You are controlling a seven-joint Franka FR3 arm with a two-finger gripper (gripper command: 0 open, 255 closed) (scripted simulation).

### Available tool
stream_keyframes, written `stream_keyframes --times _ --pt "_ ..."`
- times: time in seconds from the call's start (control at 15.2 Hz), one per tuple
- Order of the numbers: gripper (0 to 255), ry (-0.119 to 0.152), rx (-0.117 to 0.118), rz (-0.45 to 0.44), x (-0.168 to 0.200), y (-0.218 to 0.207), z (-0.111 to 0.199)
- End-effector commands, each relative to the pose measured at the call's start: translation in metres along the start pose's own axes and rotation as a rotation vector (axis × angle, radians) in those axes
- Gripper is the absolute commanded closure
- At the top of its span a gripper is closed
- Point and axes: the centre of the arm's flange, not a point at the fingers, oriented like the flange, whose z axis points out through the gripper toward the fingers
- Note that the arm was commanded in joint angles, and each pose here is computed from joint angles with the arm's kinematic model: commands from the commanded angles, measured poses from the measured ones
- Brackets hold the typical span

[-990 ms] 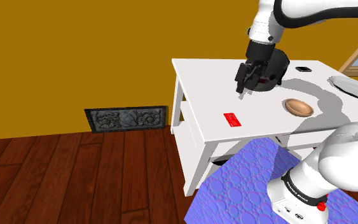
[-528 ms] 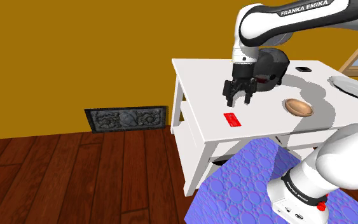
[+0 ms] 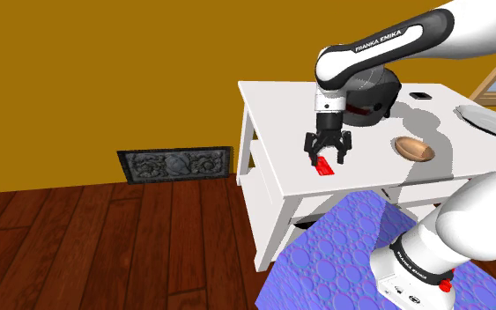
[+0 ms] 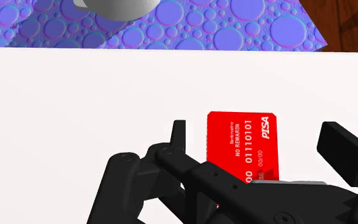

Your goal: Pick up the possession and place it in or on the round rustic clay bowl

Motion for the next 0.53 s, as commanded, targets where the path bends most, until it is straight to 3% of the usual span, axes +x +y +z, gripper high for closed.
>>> stream_keyframes --times 0.0,0.13,0.46 --pt "0 -0.001 0.001 0.002 -0.001 0.001 0.011" --pt "0 -0.001 0.001 0.002 -0.001 0.001 0.024" --pt "0 -0.001 0.001 0.002 -0.001 0.001 0.024"
